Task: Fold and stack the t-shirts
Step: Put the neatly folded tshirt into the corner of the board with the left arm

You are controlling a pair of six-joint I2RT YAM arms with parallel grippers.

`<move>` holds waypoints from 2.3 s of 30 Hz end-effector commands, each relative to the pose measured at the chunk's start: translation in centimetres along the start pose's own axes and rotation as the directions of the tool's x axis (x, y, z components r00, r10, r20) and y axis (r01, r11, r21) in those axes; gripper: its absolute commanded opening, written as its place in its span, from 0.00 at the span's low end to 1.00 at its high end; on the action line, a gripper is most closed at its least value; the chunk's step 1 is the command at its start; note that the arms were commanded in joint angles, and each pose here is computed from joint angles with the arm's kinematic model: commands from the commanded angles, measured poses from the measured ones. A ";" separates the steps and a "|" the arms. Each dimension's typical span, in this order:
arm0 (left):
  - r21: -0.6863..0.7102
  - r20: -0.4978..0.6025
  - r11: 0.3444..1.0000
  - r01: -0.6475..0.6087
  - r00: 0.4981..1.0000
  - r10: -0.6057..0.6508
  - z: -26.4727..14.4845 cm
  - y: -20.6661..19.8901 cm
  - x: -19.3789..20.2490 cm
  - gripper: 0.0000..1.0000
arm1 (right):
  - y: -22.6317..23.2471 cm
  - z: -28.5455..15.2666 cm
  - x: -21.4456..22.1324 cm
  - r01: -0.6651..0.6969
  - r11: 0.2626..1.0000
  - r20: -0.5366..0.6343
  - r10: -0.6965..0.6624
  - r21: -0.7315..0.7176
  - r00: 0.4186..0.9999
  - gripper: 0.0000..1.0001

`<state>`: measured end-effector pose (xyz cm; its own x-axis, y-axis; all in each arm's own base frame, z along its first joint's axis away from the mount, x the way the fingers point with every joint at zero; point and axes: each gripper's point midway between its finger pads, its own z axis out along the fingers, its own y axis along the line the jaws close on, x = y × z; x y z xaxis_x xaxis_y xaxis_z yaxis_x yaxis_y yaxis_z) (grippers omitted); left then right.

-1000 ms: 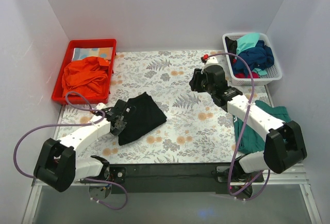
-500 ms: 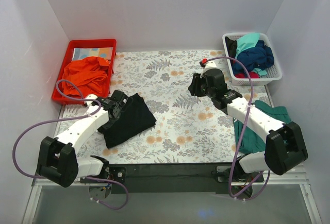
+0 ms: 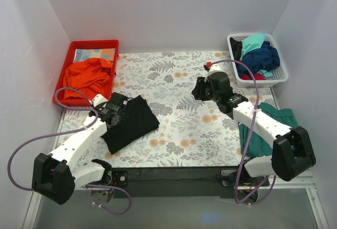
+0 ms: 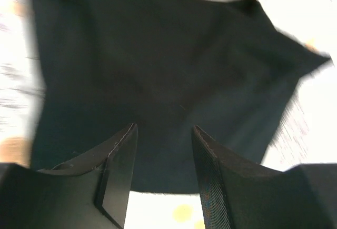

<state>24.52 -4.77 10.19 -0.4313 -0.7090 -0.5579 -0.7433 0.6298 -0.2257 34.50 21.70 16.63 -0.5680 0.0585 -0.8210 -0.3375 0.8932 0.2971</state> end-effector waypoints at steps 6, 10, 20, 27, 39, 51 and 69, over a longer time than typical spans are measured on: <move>0.333 -0.217 0.943 0.017 0.974 0.059 0.4 -5.8 5.6 0.44 | 0.3 -0.3 -0.8 0.013 1.000 0.038 -0.013 -0.009 0.999 0.46; 0.264 -0.257 0.964 -0.017 0.962 0.087 2.0 -5.1 7.1 0.44 | -0.1 -0.4 -0.6 0.016 1.000 0.038 -0.016 0.007 0.999 0.46; -0.262 -0.153 0.964 -0.033 0.988 -0.008 2.6 3.8 5.0 0.45 | -0.3 -0.4 0.5 -0.012 1.000 0.028 0.012 0.010 1.000 0.45; -0.149 0.057 0.989 -0.012 0.998 0.020 1.4 0.4 -0.7 0.45 | 0.6 0.4 2.6 -0.014 0.999 -0.027 0.013 -0.037 1.000 0.45; 0.269 -0.209 0.961 -0.064 0.970 0.123 -1.6 -1.8 5.2 0.44 | 3.2 1.5 5.4 0.054 0.993 -0.098 -0.065 -0.108 0.993 0.46; -0.182 -0.236 0.983 0.032 0.969 -0.075 0.3 6.6 7.3 0.46 | 12.1 2.4 9.0 0.095 0.874 -0.171 -0.198 -0.476 0.965 0.50; 0.054 -0.003 0.988 0.145 0.989 -0.145 -3.3 1.3 -0.6 0.43 | 19.7 7.7 11.9 0.031 0.657 -0.223 -0.299 -0.753 0.928 0.61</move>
<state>19.88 -5.38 9.15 -0.4239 -0.7885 -0.4456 -0.7719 0.5719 -0.2776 28.28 41.69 8.16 -0.6174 -0.2956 -0.7290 -0.7766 0.3766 0.5050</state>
